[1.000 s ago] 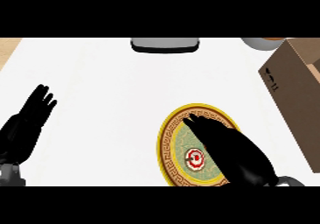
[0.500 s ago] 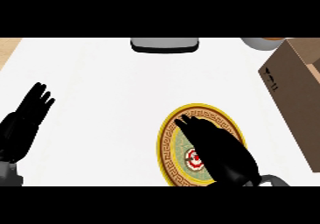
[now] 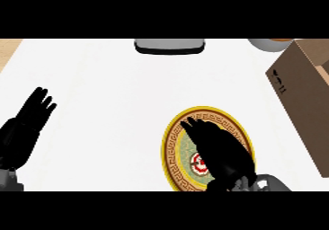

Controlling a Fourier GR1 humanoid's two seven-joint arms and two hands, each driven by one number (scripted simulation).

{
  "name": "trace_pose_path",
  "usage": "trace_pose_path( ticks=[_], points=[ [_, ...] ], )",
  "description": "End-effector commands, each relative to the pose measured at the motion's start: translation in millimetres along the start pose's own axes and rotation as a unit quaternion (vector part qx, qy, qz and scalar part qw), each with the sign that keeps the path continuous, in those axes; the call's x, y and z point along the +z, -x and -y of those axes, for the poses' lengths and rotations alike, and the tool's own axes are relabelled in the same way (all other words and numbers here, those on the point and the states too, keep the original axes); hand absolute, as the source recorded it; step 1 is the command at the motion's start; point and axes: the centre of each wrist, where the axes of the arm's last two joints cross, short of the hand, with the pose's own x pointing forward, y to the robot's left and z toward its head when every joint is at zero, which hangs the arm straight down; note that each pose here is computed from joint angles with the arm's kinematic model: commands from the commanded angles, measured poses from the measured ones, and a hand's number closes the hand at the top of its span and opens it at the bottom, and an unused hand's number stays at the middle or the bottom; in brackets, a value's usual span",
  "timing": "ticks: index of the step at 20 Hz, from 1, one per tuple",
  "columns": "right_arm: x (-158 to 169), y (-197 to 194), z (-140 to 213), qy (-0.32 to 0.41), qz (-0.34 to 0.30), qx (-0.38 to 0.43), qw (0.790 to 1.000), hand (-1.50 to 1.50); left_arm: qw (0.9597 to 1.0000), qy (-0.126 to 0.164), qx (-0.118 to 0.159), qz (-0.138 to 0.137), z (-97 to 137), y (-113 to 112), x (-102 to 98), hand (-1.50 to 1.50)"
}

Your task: Pick the cupcake from the plate and place it in the cardboard box

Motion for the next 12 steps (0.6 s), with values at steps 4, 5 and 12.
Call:
trace_pose_path(
  ticks=[4,5,12],
  points=[
    [-15.6,-2.6,-11.5,-0.025,-0.049,0.027,0.998,-1.50,1.0000,0.000,0.000,-0.006,-6.6,4.5,6.2,0.00],
    [-6.8,-2.6,-29.6,-0.028,-0.041,0.025,0.998,-1.50,1.0000,-0.008,0.002,0.002,21.4,5.8,-1.2,0.00],
    [-20.3,-1.0,-29.5,-0.050,-0.053,0.030,0.997,-1.50,1.0000,0.001,0.001,0.006,-2.6,9.1,11.1,0.00]
  ],
)
